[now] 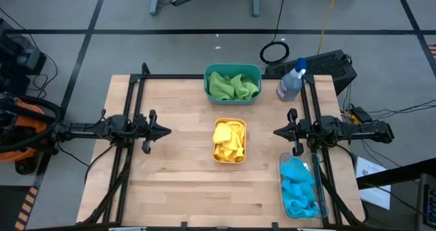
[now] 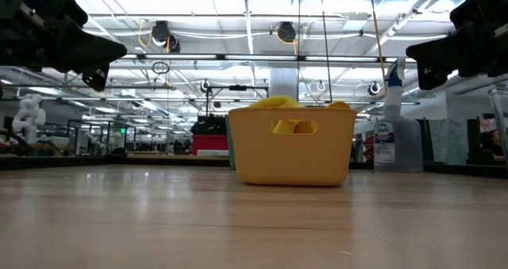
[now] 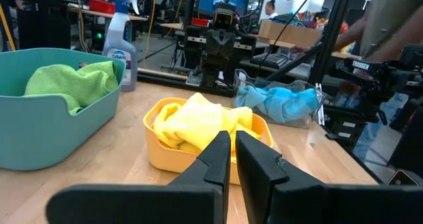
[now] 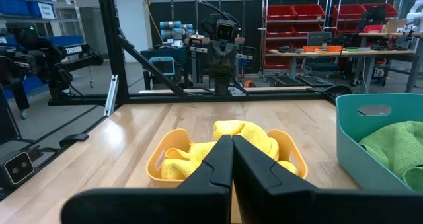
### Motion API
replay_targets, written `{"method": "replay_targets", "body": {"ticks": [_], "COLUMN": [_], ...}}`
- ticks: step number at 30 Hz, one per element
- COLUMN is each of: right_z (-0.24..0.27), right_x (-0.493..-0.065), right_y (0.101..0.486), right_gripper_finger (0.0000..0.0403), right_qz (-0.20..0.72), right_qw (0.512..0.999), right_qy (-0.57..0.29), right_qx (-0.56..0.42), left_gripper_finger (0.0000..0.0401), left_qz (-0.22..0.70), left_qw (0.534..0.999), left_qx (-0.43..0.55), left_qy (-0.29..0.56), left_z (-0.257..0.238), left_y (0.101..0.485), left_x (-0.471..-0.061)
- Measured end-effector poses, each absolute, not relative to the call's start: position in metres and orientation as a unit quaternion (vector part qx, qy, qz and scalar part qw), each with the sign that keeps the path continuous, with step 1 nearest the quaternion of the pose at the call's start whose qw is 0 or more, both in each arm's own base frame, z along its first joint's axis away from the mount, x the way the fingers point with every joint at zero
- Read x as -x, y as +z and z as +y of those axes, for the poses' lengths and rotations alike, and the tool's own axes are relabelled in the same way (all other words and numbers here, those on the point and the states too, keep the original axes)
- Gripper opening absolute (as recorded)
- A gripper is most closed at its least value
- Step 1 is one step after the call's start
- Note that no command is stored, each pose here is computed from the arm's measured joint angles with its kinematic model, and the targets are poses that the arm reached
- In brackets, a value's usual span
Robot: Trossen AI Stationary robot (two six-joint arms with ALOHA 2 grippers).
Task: Sort microfiber towel by color & place in baskets
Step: Return to Home Position
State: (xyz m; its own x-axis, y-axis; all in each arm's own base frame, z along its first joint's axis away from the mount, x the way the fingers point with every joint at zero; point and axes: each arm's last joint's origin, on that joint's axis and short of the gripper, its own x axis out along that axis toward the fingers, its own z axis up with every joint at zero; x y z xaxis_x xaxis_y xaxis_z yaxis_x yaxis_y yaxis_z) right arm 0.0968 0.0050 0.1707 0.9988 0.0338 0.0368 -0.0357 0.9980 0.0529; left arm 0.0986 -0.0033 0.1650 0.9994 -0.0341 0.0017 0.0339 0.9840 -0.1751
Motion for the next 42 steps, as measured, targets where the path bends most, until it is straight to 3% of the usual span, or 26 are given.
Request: {"method": "replay_targets", "body": {"ticks": [42], "right_z": [0.005], "right_x": [-0.0968], "right_y": [0.1707], "right_gripper_finger": [0.0], "right_qz": [-0.018], "right_qw": [0.999], "right_qy": [0.017], "right_qx": [-0.027], "left_gripper_finger": [0.0032], "left_qz": [0.001], "left_qw": [0.996], "left_qx": [0.088], "left_qy": [-0.02], "left_z": [-0.0035], "left_y": [0.1651], "left_x": [-0.0986]}}
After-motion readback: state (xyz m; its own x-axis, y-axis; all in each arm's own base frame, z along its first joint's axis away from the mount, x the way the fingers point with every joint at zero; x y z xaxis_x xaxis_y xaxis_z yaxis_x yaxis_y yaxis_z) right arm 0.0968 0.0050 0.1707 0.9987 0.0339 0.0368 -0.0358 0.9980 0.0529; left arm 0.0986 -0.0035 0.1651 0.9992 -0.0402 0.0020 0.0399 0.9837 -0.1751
